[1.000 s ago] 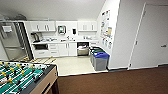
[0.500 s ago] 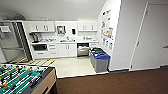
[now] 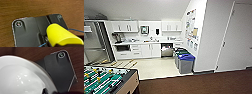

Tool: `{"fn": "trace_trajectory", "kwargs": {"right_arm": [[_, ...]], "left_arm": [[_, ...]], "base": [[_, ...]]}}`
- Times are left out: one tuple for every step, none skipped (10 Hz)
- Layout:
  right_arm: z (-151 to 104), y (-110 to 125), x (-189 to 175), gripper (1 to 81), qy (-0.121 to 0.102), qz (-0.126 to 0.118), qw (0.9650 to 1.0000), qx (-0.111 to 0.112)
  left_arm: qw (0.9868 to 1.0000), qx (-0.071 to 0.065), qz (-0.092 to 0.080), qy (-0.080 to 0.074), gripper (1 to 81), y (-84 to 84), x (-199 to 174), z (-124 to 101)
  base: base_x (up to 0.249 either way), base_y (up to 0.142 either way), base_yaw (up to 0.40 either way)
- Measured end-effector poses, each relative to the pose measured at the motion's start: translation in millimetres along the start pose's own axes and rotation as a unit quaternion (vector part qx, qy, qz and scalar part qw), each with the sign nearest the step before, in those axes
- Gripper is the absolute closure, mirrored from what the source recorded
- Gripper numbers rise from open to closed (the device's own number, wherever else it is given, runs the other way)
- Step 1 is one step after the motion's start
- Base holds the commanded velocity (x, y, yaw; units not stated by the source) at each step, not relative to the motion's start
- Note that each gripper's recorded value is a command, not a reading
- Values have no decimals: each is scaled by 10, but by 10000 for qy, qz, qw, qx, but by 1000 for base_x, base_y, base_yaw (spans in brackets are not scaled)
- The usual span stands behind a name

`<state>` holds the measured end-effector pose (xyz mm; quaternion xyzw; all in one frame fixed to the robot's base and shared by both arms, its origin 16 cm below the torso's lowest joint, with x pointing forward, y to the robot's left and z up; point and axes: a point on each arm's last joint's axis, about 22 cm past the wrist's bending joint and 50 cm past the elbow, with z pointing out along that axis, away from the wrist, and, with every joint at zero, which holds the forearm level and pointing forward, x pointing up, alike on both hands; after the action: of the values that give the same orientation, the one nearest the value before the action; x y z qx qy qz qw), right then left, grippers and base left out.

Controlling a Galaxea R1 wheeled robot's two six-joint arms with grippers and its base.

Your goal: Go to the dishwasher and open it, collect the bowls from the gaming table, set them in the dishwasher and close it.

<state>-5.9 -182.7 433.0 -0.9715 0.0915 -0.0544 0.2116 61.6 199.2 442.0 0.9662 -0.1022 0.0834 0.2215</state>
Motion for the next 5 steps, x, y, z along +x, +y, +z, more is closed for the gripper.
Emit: {"fn": "trace_trajectory", "kwargs": {"right_arm": [[7,-20,9,811,8,0,10000,16],[4,-7,-4,811,-1,-3,10000,3],[5,-9,12,811,5,-6,10000,2],[8,-15,72,811,35,-20,10000,8],[5,-6,66,811,41,-34,10000,4]], "left_arm": [[10000,4,-1,-3,811,-4,-4,-2],[10000,-2,-7,-14,811,5,-25,0],[10000,16,0,-9,811,-14,0,-2],[10000,8,9,19,811,-10,55,6],[10000,7,3,2,811,-6,7,0]], "base": [[150,0,0],[151,0,0],[151,0,0],[150,0,0],[150,0,0]]}}
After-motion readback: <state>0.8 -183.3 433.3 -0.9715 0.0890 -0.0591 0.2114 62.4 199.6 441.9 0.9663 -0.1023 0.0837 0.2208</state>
